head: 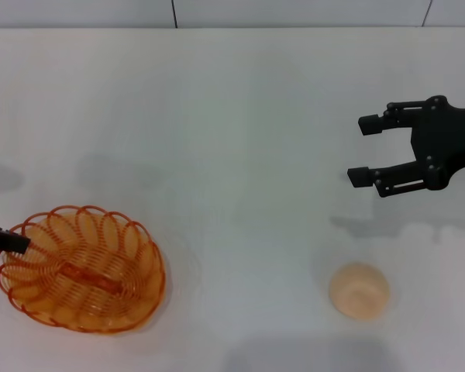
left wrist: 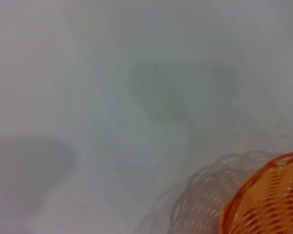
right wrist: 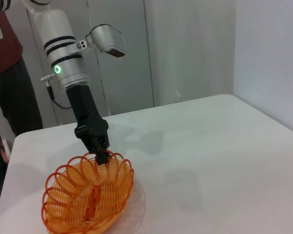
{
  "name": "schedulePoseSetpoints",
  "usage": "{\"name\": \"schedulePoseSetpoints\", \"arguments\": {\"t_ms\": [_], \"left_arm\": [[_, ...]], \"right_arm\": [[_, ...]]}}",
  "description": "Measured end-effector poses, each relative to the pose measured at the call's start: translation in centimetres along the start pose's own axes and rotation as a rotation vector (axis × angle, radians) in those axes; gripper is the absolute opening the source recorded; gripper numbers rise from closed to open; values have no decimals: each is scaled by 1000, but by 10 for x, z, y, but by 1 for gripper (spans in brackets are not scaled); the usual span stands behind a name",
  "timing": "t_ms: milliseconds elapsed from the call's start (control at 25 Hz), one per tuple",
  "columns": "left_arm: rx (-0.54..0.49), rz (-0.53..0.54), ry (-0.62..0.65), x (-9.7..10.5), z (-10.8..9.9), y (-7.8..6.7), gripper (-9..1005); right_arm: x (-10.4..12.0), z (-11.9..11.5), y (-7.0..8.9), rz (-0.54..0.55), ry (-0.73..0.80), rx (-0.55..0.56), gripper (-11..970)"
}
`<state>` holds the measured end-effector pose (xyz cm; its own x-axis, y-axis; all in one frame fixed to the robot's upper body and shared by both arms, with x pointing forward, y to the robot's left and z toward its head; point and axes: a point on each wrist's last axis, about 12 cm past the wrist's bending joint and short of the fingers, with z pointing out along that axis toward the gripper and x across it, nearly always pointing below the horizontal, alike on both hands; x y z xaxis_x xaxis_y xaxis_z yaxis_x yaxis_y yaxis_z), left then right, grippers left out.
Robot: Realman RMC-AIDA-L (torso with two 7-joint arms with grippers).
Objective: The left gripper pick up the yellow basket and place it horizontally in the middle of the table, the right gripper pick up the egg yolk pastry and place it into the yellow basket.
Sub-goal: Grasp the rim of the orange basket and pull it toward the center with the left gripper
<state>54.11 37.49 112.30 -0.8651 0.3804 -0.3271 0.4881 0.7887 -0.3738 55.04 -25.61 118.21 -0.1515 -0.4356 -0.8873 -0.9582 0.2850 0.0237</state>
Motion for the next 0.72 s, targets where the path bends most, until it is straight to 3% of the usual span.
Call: {"name": "schedulePoseSetpoints", "arguments": {"t_ms": [720], "left_arm": [[24, -12, -18, -8, -3, -5, 95]], "right_arm": [[-2, 0, 0, -7, -2, 0, 817]]}}
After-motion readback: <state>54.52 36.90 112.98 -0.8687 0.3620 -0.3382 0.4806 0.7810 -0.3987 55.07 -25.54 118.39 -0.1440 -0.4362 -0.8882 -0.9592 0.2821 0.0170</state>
